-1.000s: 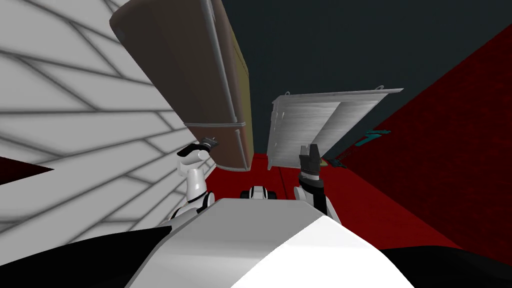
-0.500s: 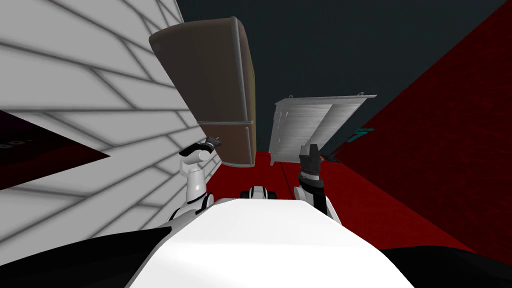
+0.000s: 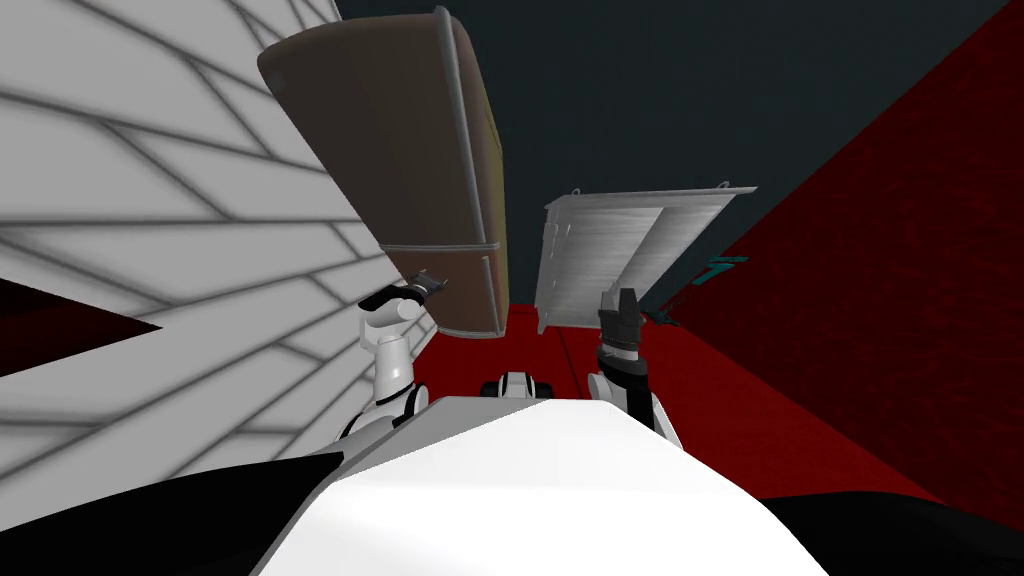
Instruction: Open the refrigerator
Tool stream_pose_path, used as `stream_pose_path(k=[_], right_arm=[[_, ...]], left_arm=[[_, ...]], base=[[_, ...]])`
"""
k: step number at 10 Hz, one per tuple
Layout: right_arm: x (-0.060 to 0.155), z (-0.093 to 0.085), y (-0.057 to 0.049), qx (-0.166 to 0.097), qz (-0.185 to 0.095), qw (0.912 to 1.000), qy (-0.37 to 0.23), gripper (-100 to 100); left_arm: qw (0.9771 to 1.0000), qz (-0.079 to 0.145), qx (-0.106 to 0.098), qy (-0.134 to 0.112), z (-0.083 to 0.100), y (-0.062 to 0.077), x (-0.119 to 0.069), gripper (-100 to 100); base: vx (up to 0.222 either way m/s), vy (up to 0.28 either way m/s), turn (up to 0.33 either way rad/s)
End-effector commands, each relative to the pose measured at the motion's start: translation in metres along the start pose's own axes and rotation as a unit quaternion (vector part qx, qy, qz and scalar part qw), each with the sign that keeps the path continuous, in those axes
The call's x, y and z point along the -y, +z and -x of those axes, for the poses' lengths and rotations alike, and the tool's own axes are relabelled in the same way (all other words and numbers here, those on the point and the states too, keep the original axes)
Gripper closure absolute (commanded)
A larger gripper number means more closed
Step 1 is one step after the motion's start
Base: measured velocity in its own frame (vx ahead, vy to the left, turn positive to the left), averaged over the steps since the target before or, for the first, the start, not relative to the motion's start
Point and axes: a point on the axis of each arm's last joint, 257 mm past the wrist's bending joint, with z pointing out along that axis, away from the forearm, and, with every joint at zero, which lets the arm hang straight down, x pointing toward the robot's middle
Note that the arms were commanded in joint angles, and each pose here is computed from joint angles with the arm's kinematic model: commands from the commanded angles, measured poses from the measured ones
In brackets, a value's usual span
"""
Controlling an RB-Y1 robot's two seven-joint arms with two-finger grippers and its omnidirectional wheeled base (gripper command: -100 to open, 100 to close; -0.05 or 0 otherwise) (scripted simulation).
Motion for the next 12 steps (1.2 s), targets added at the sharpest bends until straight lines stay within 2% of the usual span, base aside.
stream_pose_path(k=[1, 10, 12], right_arm=[[0.0, 0.0, 0.0, 0.0, 0.0, 1.0, 0.0, 0], [0.0, 0.0, 0.0, 0.0, 0.0, 1.0, 0.0, 0], [0.0, 0.0, 0.0001, 0.0, 0.0, 1.0, 0.0, 0]], left_arm=[[0.9999, 0.003, 0.006, -0.009, 0.0019, 0.0027, -0.0004, -100], [0.9987, 0.013, 0.027, -0.042, 0.0083, 0.012, -0.0012, -100], [0.9989, 0.011, 0.026, -0.038, 0.0057, 0.0105, 0.0034, -100]], base=[[0.167, -0.152, -0.029], [0.188, -0.141, -0.032], [0.104, -0.051, -0.018]])
